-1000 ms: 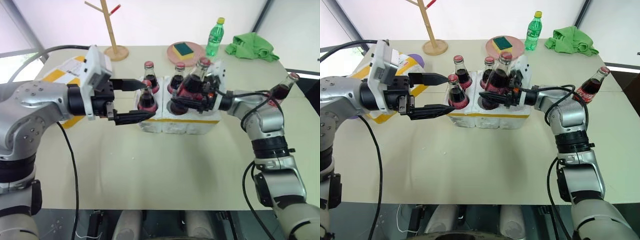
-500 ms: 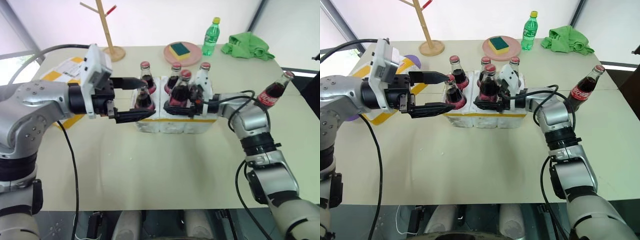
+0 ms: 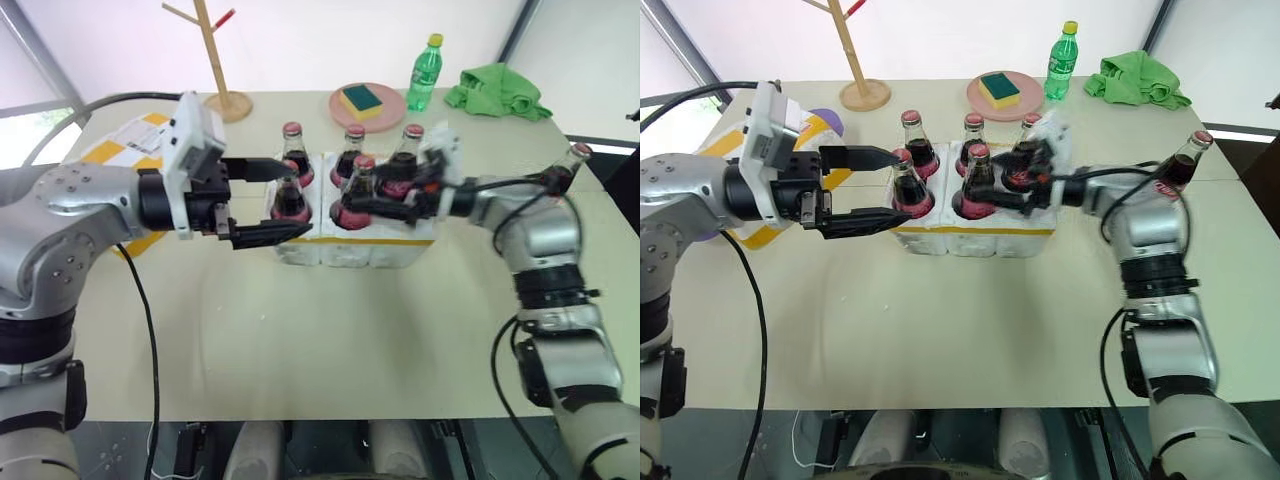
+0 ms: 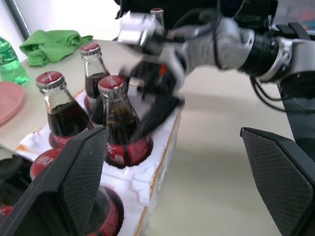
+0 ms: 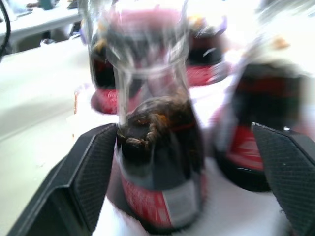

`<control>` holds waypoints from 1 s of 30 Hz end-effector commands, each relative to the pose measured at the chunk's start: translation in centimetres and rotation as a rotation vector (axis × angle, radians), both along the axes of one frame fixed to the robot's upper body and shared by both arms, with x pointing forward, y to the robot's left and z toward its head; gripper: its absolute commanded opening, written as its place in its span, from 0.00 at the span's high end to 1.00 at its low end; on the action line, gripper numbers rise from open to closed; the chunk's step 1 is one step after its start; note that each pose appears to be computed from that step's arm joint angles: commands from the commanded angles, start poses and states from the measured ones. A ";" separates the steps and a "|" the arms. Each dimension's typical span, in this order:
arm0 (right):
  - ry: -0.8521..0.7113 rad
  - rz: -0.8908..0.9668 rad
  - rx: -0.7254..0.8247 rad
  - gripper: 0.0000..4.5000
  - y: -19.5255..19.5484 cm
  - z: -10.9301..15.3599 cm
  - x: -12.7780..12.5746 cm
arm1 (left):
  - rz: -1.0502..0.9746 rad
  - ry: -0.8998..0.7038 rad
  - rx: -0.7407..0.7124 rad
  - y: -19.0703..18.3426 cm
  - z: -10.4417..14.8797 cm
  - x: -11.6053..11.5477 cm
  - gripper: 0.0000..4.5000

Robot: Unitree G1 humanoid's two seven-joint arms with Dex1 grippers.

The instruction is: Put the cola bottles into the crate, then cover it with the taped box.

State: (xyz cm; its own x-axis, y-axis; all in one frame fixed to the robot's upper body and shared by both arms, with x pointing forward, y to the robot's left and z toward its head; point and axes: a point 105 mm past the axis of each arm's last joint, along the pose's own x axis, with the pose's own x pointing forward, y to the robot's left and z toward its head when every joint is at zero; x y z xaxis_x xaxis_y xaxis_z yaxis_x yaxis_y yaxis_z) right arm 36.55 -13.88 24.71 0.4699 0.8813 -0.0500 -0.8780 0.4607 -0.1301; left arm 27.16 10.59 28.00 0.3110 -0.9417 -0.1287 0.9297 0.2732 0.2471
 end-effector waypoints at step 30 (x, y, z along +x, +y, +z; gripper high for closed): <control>0.075 -0.831 -0.146 0.02 -23.0 -3.9 -7.2 | -0.056 -0.054 -0.014 -0.6 0.8 1.4 0.00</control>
